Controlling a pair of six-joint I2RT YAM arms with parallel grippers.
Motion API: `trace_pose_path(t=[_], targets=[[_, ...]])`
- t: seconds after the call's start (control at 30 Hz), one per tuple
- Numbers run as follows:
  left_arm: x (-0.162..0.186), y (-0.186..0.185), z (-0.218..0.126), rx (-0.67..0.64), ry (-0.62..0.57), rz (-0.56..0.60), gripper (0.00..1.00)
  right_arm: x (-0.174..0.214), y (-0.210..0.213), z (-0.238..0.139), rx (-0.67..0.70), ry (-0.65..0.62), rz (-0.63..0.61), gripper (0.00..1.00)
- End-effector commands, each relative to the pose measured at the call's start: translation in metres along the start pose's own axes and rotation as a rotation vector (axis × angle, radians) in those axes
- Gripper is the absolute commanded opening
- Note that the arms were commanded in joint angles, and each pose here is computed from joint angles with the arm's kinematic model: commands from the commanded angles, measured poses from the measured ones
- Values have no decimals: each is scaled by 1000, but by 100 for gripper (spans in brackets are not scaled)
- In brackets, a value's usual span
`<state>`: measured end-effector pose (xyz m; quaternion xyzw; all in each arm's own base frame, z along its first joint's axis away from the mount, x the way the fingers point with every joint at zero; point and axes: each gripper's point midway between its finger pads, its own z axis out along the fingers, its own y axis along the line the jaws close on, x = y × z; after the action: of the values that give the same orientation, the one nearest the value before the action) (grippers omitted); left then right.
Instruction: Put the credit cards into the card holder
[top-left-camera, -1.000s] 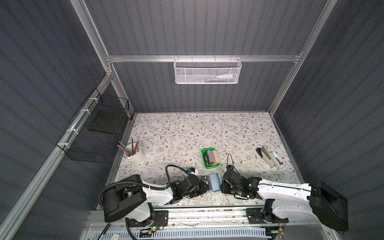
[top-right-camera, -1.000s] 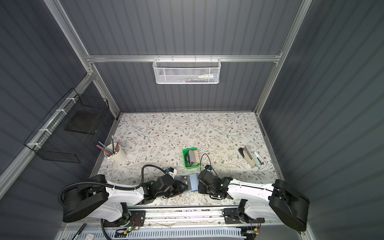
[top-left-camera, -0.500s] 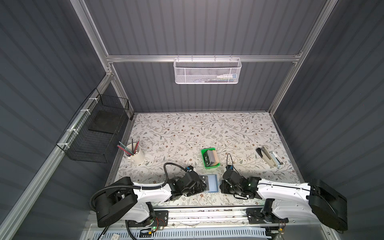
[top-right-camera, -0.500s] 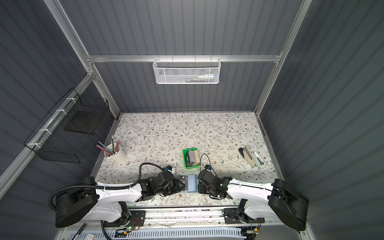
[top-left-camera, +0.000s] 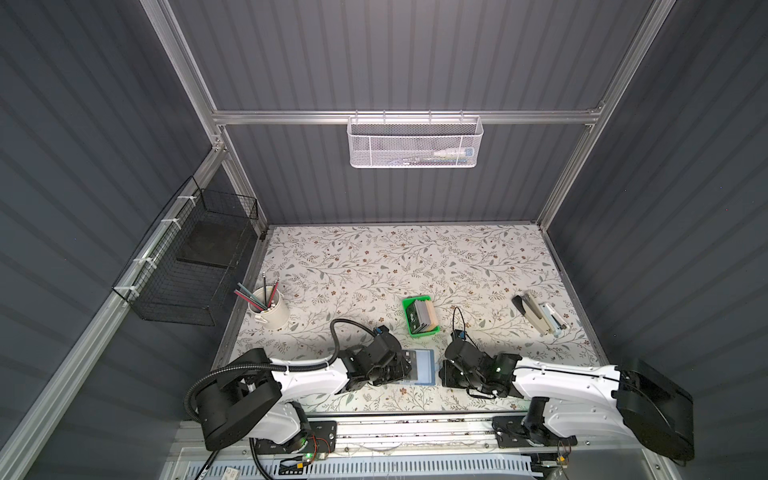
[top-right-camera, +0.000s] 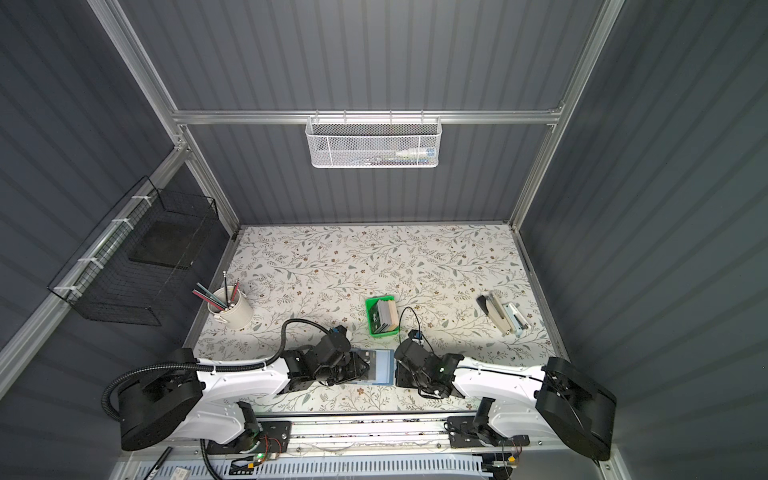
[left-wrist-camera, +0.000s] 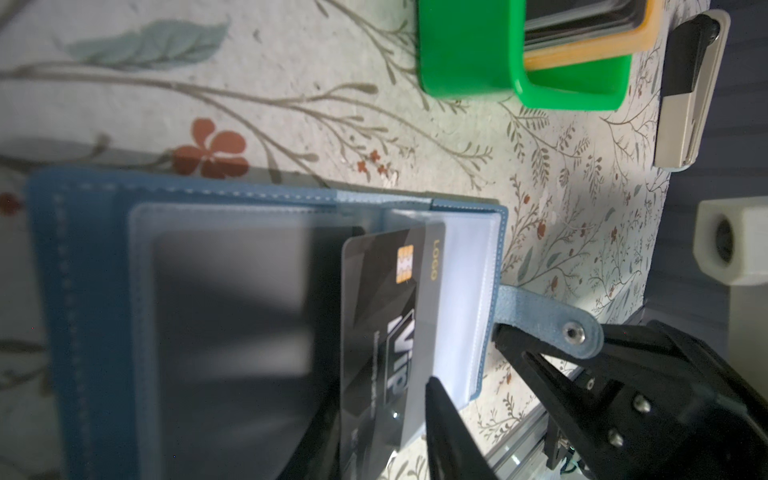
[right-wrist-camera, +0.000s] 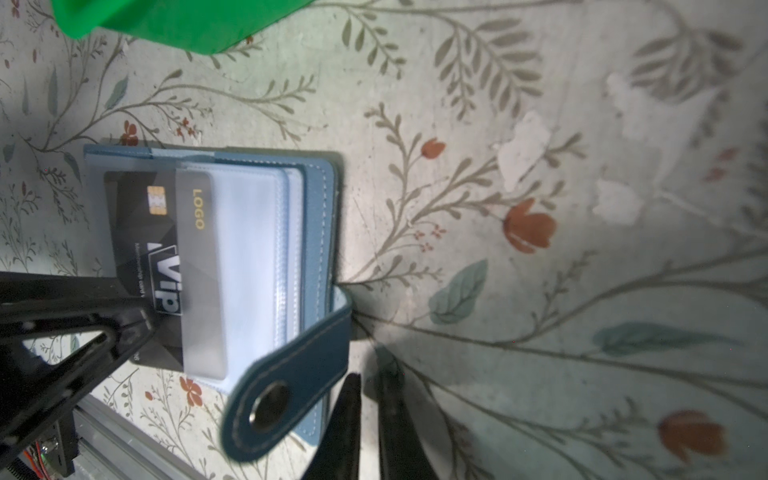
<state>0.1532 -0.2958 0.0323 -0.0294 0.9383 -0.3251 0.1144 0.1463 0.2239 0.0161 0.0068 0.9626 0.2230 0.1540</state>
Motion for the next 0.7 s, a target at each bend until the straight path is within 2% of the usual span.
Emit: trace_pose_path(t=[0.0,0.4,0.67], targets=[[3,14,4,-66,34,23,34,14,-20,3,80,51,-13,14],[6,-3,12,-25,86,86,37,15,-21,3,85,49,-13,13],[8,3,7,-120,137,152,41,15,-27,2,122,44,-18,13]])
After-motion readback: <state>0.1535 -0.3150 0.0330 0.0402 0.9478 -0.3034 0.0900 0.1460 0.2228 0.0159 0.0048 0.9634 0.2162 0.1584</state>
